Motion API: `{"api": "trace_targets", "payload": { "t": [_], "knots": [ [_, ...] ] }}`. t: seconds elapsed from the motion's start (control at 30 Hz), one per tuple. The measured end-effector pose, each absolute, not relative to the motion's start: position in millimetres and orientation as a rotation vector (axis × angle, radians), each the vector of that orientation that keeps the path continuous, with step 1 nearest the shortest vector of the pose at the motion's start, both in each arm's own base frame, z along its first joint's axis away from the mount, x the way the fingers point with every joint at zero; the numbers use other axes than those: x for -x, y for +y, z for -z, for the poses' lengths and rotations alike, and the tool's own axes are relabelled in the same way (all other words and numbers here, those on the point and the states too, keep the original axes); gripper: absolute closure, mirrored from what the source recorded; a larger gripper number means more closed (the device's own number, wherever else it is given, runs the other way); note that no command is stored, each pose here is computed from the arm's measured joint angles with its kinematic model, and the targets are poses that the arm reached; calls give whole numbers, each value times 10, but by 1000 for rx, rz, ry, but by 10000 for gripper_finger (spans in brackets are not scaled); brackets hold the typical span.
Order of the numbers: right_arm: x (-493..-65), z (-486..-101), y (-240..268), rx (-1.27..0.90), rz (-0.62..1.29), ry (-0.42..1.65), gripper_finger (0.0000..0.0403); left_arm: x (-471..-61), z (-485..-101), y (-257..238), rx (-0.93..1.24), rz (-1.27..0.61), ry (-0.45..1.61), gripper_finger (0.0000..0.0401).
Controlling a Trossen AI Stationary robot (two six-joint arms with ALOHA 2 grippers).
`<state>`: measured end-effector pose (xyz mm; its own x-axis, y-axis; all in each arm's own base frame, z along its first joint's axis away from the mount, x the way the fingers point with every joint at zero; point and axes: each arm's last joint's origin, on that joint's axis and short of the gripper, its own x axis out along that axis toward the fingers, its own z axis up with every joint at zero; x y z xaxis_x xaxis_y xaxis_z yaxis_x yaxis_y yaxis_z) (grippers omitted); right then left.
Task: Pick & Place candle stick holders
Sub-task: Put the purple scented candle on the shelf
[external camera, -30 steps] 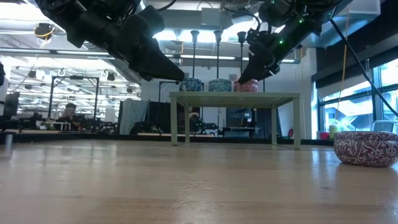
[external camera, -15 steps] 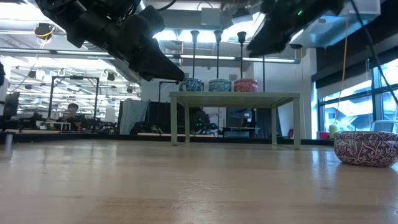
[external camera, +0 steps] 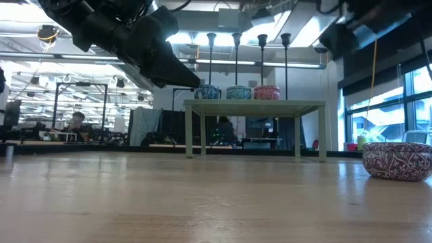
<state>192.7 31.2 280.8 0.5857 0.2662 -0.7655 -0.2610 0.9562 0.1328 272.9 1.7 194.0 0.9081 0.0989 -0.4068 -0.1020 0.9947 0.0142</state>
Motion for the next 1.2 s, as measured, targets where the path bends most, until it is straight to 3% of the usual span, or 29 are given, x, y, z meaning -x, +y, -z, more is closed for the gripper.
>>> {"api": "trace_targets", "payload": {
  "t": [0.13,0.3,0.83,1.2],
  "knots": [
    [-1907,-2550,457,-101,-307,1012,50,-2729,-1940,17,7,-104,419,317],
    [-1855,-2241,596,-54,-308,1102,50,-2729,-1940,17,7,-104,419,317],
    [-1939,-1622,872,1,-372,1034,50,-2729,-1940,17,7,-104,419,317],
    [-1984,-1472,906,107,-267,1044,50,-2729,-1941,16,7,-103,419,317]
  ]
}}
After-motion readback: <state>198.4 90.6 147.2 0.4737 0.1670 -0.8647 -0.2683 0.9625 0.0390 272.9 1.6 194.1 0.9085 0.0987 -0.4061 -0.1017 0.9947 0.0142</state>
